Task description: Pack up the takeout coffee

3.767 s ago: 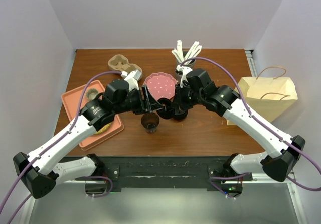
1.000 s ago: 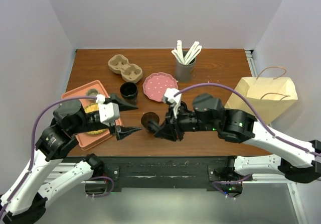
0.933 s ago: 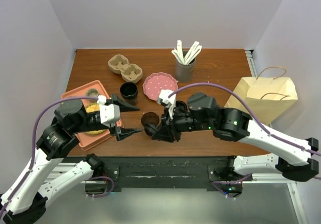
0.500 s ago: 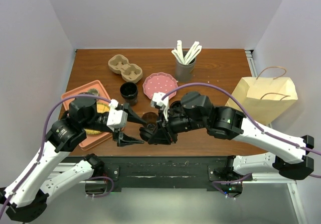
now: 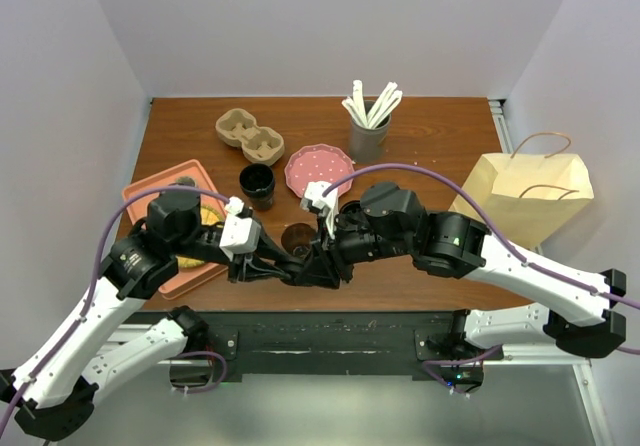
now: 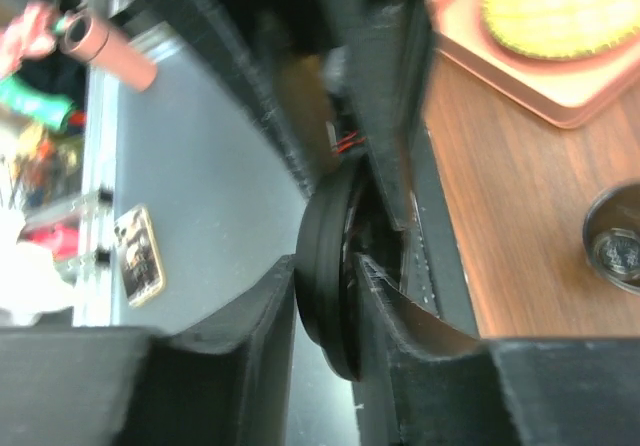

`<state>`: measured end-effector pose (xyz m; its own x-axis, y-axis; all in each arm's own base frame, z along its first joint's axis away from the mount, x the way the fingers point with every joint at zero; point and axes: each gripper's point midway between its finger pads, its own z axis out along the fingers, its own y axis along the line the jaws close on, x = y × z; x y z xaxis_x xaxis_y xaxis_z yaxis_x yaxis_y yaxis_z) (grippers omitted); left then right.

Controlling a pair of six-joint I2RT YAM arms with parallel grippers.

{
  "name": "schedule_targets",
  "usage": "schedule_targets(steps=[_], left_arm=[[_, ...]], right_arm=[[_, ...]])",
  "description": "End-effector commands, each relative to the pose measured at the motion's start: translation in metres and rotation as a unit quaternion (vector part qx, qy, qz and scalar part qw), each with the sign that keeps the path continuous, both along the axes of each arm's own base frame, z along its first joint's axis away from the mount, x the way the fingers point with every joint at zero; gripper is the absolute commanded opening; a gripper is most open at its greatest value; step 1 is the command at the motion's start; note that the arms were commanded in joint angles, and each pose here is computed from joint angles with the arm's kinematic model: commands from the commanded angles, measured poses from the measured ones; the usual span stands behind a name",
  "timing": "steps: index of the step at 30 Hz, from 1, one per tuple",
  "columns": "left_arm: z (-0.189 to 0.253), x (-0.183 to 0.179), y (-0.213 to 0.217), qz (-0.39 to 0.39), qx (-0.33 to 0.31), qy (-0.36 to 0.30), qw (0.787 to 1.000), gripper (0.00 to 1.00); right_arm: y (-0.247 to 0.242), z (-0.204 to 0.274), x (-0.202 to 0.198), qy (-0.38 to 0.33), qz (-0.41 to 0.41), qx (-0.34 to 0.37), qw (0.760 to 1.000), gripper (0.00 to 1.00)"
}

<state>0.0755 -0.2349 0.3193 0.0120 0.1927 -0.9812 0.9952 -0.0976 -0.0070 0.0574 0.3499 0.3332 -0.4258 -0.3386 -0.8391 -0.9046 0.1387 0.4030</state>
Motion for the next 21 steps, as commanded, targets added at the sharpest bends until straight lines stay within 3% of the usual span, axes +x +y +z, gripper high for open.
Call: schedule_targets(steps=[1,2,3,6,9,14,21], left_arm=[[0.011,0.019,-0.003,0.060,-0.022,0.007,0.998,0.15],[0.008,0.026,-0.002,0.087,-0.018,0.018,0.996,0.12],[0.008,0.027,-0.002,0.101,-0.020,0.044,0.994,0.12],[0.008,0.034,-0.003,0.141,-0.029,0.093,0.985,0.08],[0.008,0.047,-0.006,0.188,-0.040,0.150,0.970,0.05],[-0.014,0.072,-0.013,0.267,-0.045,0.260,0.927,0.00],[-0.036,0.088,-0.022,0.323,-0.029,0.401,0.857,0.00]], right_arm=[[-0.006,0.021,0.039,-0.016,-0.129,0.015,0.991,0.42],[-0.010,0.022,0.047,-0.018,-0.158,0.014,0.987,0.51],[-0.019,0.026,0.059,-0.013,-0.209,0.018,0.978,0.55],[-0.032,0.033,0.068,0.000,-0.260,0.036,0.965,0.65],[-0.041,0.042,0.081,0.014,-0.314,0.052,0.948,0.66],[-0.075,0.030,0.111,0.061,-0.470,0.029,0.880,0.64],[-0.068,0.015,0.120,0.051,-0.488,-0.018,0.871,0.63]])
